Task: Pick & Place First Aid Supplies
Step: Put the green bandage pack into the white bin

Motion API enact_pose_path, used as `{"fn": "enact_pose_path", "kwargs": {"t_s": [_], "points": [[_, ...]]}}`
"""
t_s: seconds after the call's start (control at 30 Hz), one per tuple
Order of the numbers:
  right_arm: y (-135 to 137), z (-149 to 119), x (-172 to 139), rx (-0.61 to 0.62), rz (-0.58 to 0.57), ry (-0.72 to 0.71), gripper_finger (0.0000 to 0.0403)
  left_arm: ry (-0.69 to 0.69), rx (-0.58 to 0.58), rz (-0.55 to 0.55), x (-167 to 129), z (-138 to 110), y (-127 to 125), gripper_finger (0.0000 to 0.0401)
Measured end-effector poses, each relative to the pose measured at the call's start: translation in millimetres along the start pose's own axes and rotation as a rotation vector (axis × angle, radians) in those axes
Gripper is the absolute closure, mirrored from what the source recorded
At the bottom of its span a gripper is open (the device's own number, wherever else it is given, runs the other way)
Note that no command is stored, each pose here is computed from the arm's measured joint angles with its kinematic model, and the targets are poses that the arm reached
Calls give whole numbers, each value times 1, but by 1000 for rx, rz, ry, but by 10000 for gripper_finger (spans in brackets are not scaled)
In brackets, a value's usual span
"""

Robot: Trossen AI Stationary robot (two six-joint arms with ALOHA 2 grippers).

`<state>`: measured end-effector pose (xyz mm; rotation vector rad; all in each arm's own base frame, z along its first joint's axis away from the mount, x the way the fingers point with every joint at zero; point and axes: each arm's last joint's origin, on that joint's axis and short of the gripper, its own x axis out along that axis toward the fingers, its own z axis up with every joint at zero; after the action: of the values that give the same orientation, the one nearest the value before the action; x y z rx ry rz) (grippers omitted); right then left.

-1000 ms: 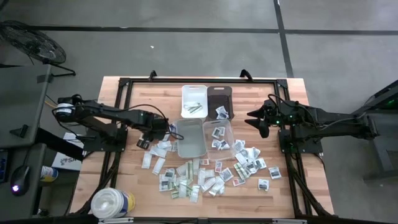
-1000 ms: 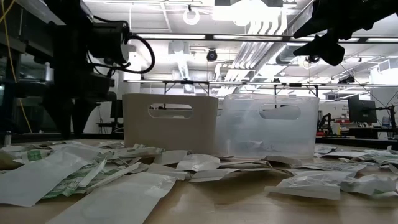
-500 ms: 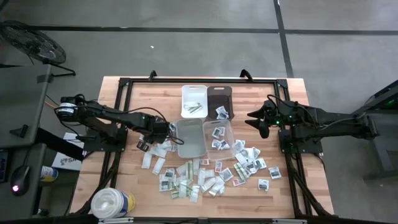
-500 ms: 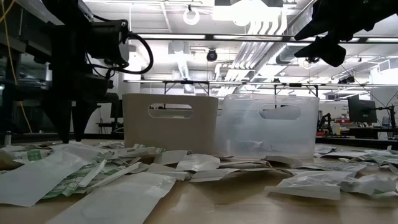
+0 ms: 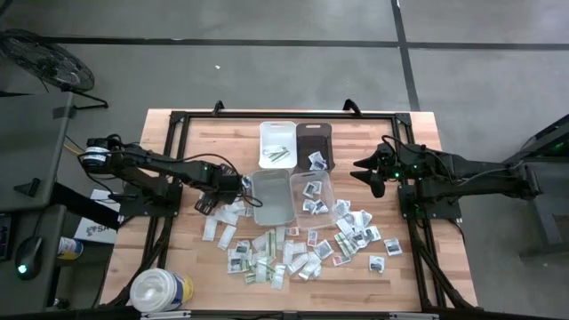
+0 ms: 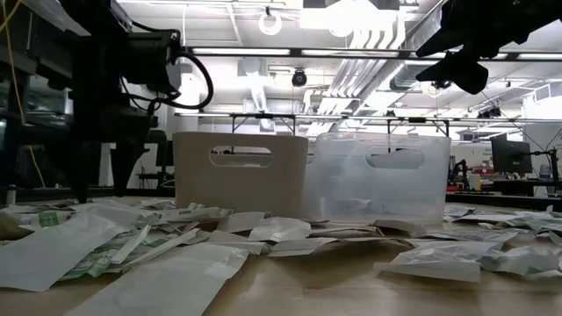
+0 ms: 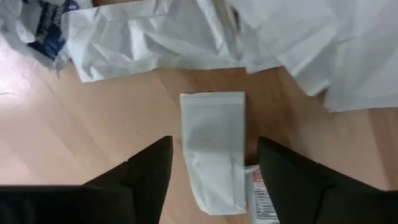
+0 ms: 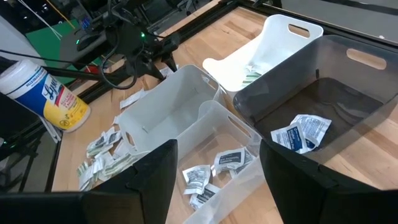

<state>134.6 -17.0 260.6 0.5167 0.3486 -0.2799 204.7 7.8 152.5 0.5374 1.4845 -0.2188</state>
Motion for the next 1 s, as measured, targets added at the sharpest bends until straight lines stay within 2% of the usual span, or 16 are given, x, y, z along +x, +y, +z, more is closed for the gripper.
{"fn": "enact_pose_path", "kwargs": {"t_s": [0.2,0.3,0.47,0.83,1.0], "points": [[0,0,0,-1,0,0,181,22,5,-7,11,6,1,169],[0,0,0,3,0,0,181,65,-6,-32,20,8,0,184],[0,0,0,5,1,0,181,94,-27,-77,26,8,-2,243],[0,0,0,3,4,1,181,127,-124,-101,24,7,-3,387],[0,0,0,1,4,1,181,112,-122,-94,12,17,6,395]]}}
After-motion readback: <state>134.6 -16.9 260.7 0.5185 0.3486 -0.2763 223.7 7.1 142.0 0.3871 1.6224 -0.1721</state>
